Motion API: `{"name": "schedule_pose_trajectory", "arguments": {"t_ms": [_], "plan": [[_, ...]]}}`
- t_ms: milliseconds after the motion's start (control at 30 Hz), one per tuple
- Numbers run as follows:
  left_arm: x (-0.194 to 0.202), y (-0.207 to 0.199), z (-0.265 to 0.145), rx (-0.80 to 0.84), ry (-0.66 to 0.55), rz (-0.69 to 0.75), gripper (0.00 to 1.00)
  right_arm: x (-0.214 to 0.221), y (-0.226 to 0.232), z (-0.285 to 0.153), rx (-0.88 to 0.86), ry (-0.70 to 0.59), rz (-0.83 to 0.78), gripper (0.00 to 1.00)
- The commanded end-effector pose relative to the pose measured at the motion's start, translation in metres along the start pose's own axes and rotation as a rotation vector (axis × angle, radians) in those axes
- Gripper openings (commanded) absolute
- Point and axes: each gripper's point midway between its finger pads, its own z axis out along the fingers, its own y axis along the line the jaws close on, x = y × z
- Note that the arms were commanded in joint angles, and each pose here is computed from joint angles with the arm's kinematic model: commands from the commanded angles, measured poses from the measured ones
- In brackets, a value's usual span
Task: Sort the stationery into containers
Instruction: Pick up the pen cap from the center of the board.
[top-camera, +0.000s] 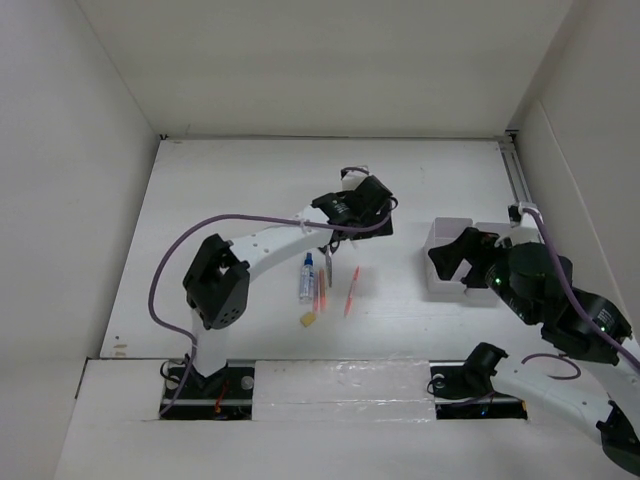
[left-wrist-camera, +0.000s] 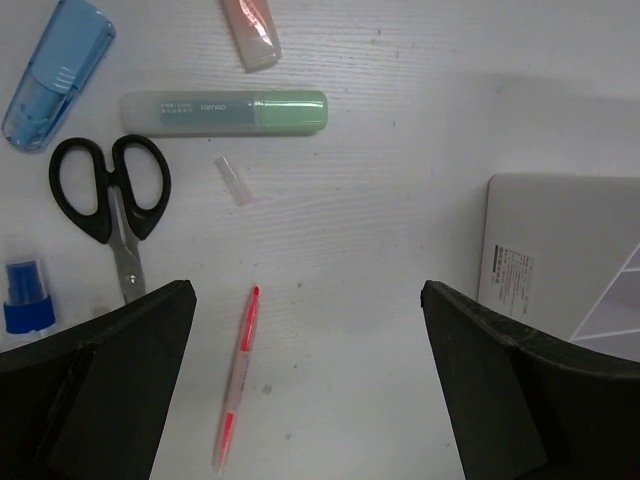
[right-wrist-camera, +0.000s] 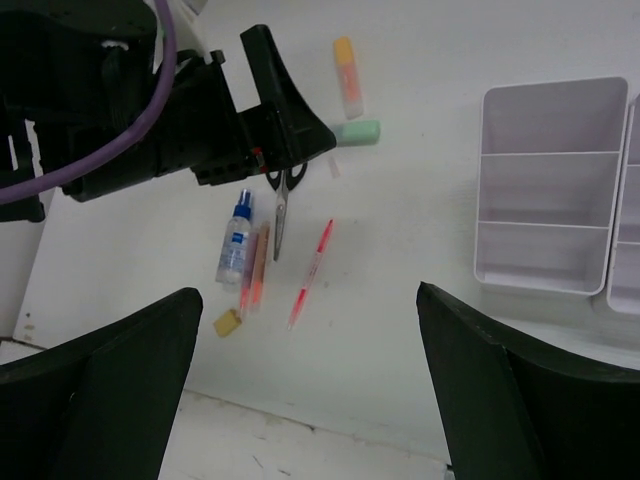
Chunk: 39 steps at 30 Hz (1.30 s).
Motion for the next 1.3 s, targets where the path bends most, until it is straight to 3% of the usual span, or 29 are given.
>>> {"name": "schedule_pose_trajectory", "arguments": {"t_ms": [0,167,333,467,833,1267], "plan": [[-0.014,-0.010,-0.008,0.017,-0.021,-0.056,0.94,0.006,0.008,0.001,-0.045,0.030,-0.019,0.94],[-0.003,-0.005,0.022,-0.080,0.016,-0.028,0.86,0.009,0.007,-0.001,-0.059,0.028,-0.014,0.93],[0.006,0.002,0.041,-0.081,0.065,-0.119,0.80,0.011,0.008,-0.005,-0.090,0.021,-0.004,0.92],[0.006,0.006,0.045,-0.115,0.066,-0.198,0.68,0.012,0.012,-0.009,-0.124,0.022,0.001,0.92],[0.039,0.032,0.088,-0.260,0.130,-0.219,0.58,0.008,0.011,-0.020,-0.168,-0.010,-0.015,0.92],[0.032,0.051,0.103,-0.303,0.117,-0.276,0.49,0.013,0.009,-0.028,-0.198,-0.002,-0.023,0.92]]}}
